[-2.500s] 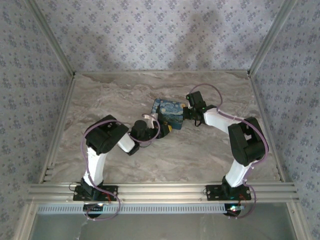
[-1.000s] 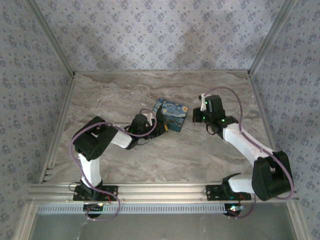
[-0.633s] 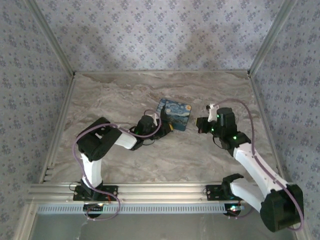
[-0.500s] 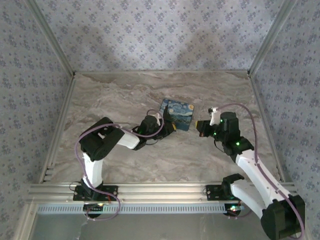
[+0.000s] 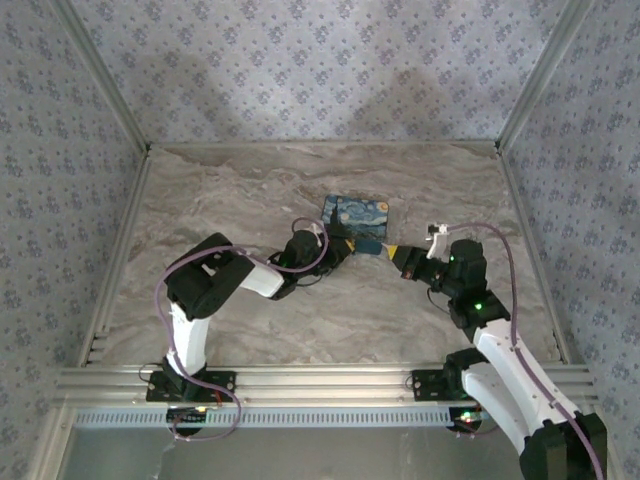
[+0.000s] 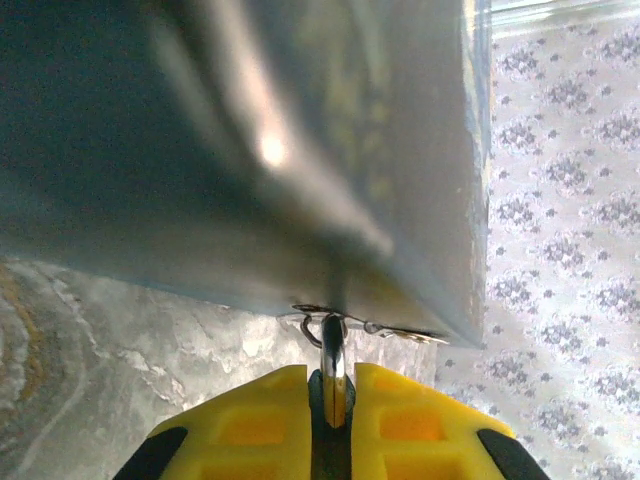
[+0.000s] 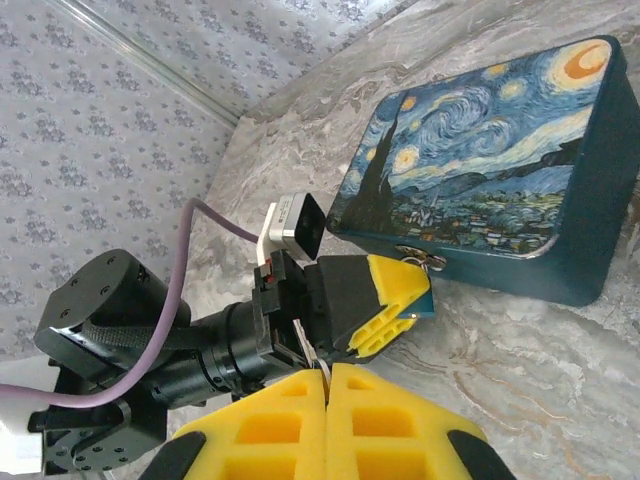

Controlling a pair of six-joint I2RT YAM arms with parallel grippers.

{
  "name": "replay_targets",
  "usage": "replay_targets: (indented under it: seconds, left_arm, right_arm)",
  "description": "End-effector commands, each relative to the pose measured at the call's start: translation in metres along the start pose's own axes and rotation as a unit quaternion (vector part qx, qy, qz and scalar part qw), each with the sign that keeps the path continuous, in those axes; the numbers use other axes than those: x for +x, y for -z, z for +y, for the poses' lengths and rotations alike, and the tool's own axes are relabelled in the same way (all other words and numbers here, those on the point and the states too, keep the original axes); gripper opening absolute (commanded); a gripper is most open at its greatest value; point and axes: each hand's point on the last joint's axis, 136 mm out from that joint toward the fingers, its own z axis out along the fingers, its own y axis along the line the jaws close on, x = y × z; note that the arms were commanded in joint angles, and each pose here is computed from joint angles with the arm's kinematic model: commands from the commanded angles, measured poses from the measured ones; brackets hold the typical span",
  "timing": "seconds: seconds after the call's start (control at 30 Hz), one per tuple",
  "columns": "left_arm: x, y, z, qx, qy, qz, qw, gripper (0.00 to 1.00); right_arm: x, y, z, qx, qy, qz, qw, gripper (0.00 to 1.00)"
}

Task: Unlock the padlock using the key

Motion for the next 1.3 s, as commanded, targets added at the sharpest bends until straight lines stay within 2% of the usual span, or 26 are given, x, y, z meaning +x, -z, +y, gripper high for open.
replay_targets:
  seconds: [0.0,0.23,0.5,1.27]
  left_arm:
    - [-0.013,-0.006,-0.032,0.053,0.014,-0.027,0.998,0.07]
    - [-0.012,-0.011,-0.041,0.063,0.019,-0.020,0.998,0.07]
    - [-0.011,-0.009,-0.050,0.080,0.028,-0.015,0.996,0.07]
    - [-0.009,-0.009,-0.056,0.095,0.030,-0.010,0.995,0.07]
  right_arm:
    - [-0.010,0.001,-0.003,-0.011,-0.056,-0.043,0.997,0.00]
    - [0.002,-0.002,-0.025,0.008,-0.107,-0.057,0.993,0.00]
    - [0.011,-0.006,-0.035,0.021,-0.125,-0.058,0.990,0.00]
    - [0.019,-0.040,-0.033,0.029,-0.148,-0.046,0.988,0.00]
